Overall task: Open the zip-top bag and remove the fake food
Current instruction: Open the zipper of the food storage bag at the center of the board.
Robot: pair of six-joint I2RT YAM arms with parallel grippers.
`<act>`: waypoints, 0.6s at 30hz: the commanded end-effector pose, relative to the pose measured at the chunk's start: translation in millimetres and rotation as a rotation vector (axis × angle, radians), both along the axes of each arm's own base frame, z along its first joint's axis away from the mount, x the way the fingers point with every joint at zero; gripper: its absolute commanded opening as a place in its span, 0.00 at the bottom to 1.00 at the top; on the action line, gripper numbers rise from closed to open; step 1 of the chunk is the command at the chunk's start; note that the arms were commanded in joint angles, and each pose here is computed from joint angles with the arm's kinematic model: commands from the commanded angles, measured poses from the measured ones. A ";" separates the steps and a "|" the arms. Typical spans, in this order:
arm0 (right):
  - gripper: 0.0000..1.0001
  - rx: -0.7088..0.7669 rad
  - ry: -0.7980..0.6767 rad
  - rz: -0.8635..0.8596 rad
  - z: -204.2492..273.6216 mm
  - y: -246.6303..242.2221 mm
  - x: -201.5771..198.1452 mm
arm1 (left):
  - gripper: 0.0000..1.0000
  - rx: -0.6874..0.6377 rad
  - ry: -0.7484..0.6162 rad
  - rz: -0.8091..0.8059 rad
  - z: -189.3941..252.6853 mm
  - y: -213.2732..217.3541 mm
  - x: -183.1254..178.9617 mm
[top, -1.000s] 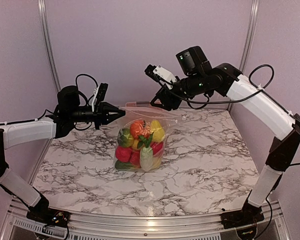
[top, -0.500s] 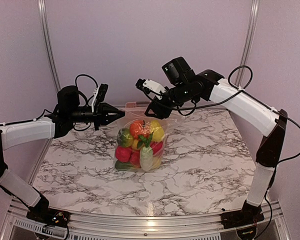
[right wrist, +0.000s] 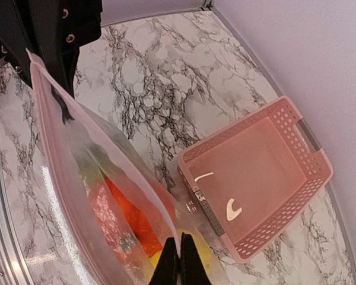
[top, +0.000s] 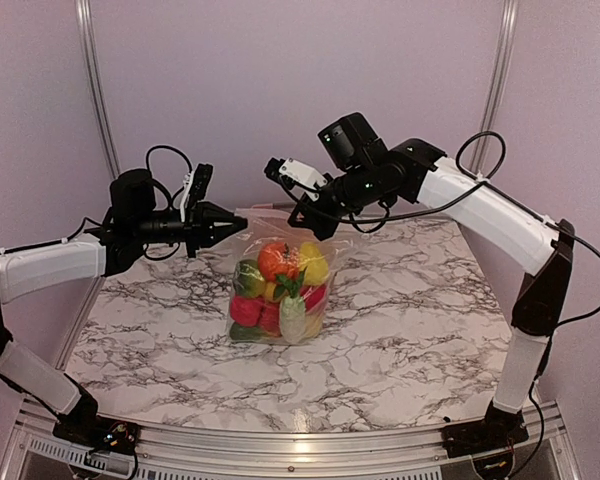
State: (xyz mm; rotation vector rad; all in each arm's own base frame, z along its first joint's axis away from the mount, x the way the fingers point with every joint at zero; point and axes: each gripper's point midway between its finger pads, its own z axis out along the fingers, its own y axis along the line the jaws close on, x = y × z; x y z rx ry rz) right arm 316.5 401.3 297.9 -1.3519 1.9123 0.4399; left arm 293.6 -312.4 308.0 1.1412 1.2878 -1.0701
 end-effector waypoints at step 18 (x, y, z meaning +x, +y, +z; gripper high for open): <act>0.00 0.206 0.169 -0.347 42.6 13.5 -30.3 | 0.68 -0.292 0.531 0.583 61.1 64.4 13.6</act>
